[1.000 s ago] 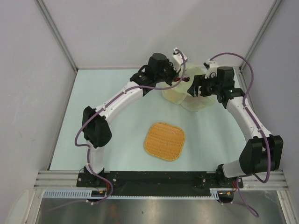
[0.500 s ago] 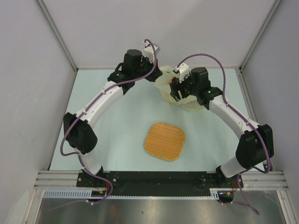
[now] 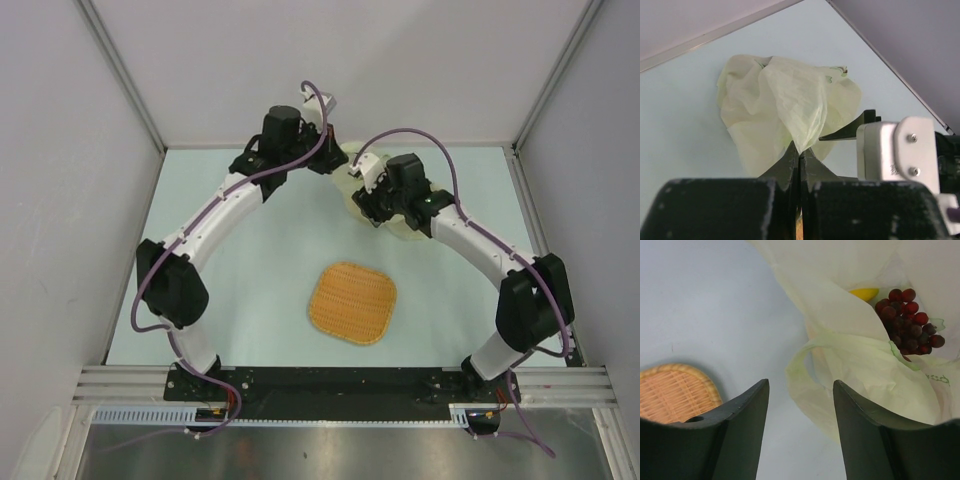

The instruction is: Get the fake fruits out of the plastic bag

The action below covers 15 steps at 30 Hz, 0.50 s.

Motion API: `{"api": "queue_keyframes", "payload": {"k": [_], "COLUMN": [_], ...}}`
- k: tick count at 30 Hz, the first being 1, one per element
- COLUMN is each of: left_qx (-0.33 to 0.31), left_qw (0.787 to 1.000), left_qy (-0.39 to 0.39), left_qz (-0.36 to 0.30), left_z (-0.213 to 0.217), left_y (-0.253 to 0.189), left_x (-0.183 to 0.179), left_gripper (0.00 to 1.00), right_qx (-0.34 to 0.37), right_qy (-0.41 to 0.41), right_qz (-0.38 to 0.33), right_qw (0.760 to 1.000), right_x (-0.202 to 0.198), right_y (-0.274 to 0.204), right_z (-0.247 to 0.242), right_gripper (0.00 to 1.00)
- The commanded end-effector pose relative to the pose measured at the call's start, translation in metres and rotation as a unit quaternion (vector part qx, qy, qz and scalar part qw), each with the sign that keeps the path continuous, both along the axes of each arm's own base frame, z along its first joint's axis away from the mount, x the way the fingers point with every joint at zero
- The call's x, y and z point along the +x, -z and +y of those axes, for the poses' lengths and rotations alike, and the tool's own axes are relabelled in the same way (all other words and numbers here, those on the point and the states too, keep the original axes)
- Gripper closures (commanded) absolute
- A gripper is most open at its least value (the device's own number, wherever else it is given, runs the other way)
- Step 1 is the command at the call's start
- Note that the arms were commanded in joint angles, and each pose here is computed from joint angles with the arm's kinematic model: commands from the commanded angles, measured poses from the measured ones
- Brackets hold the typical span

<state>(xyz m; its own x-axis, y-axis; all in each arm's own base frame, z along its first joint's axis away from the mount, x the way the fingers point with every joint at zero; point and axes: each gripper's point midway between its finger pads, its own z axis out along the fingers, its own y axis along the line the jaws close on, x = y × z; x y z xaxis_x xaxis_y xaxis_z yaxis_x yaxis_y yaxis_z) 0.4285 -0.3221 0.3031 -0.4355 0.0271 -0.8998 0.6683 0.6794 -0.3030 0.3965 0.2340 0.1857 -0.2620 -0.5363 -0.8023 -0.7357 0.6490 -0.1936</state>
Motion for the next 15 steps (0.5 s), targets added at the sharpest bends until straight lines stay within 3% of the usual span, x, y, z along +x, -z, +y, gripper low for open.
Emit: {"api": "queue_keyframes", "payload": {"k": [1, 11, 13, 15], "left_qx": [-0.039, -0.027, -0.025, -0.022], "left_qw": [0.999, 0.999, 0.999, 1.000], "left_qy": [0.000, -0.007, -0.007, -0.009], "left_qz": [0.003, -0.017, -0.019, -0.020], "left_z": [0.001, 0.002, 0.002, 0.004], "left_y": [-0.015, -0.015, -0.015, -0.014], "left_x": [0.006, 0.022, 0.022, 0.023], "left_gripper": [1.00, 1.00, 1.00, 1.00], "right_qx": [-0.055, -0.177, -0.191, -0.202], "right_qy": [-0.032, -0.025, 0.000, 0.013], "right_qz": [-0.033, -0.074, -0.092, -0.128], "right_qw": [0.997, 0.981, 0.977, 0.971], "right_x": [0.004, 0.025, 0.034, 0.044], "right_y": [0.010, 0.052, 0.053, 0.045], "right_z": [0.006, -0.004, -0.011, -0.016], "right_gripper": [0.41, 0.38, 0.40, 0.51]}}
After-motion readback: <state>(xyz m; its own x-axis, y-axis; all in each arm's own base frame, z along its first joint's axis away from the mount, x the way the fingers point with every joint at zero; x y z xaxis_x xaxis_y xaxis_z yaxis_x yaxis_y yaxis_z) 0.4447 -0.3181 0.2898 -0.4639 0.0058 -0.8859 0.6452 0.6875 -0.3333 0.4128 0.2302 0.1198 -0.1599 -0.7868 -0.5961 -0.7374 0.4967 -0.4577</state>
